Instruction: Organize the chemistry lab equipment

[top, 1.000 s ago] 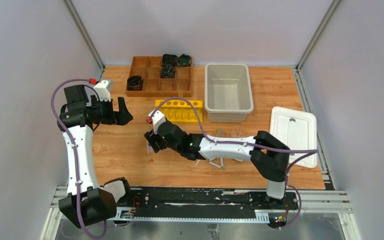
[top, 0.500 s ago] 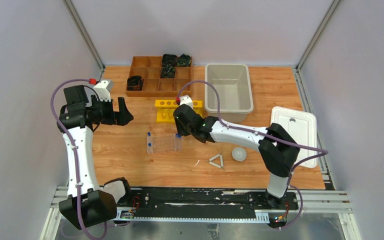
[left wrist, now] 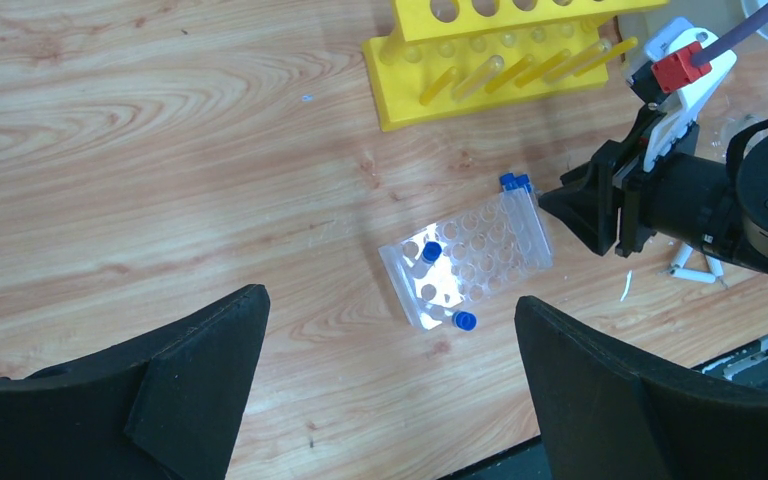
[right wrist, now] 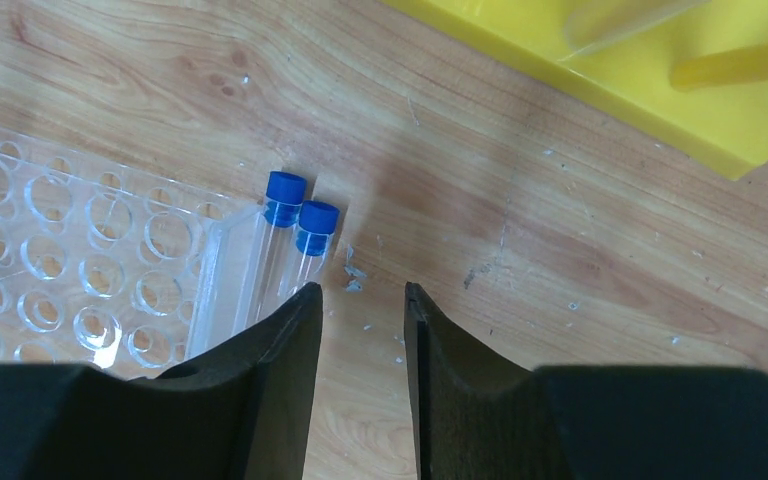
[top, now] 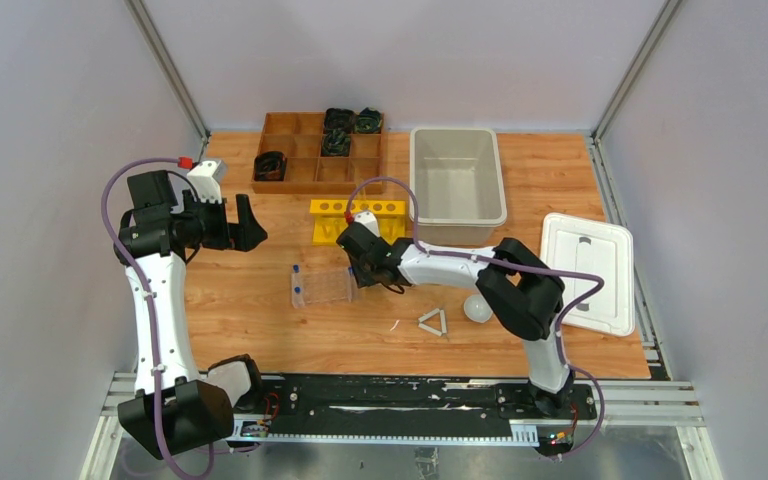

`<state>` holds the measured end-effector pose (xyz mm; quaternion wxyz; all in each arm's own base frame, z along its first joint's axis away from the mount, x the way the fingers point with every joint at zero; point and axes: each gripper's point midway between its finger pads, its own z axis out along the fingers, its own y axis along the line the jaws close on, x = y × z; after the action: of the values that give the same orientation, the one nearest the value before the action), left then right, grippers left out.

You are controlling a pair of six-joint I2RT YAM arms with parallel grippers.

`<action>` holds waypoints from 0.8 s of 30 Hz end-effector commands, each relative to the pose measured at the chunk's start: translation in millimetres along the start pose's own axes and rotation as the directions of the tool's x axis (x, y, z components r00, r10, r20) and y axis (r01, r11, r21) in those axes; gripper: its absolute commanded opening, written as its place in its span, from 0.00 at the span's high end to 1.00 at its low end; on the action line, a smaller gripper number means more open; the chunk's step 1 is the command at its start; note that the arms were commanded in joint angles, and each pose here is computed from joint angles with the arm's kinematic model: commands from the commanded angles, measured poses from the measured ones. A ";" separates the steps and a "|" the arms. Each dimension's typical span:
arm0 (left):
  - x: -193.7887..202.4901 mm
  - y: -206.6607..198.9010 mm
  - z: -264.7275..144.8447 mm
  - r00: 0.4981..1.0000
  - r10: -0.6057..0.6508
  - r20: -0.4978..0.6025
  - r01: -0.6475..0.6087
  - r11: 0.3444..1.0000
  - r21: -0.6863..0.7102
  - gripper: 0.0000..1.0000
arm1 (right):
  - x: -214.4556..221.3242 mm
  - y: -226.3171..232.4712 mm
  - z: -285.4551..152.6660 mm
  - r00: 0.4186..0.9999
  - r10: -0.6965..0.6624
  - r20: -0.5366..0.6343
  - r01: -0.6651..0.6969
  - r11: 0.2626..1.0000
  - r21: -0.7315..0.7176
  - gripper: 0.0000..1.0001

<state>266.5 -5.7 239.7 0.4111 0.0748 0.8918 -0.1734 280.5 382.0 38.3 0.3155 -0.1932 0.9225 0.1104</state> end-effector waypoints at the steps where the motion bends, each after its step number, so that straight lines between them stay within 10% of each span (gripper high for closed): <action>1: -6.2 -2.4 -2.9 0.999 0.015 0.029 -0.015 1.000 0.008 0.00 | -2.4 4.9 3.3 1.000 0.024 -0.011 -0.024 1.000 -0.002 0.61; 24: -7.5 -5.7 -3.2 0.999 0.007 0.034 -0.008 1.000 0.025 0.00 | -6.6 19.0 -4.7 0.998 0.056 -0.025 -0.057 0.996 -0.067 0.64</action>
<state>266.4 -8.0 240.7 0.4123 0.0770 0.8898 -0.1797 277.5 389.9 56.8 0.3135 -0.1778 0.9226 0.1376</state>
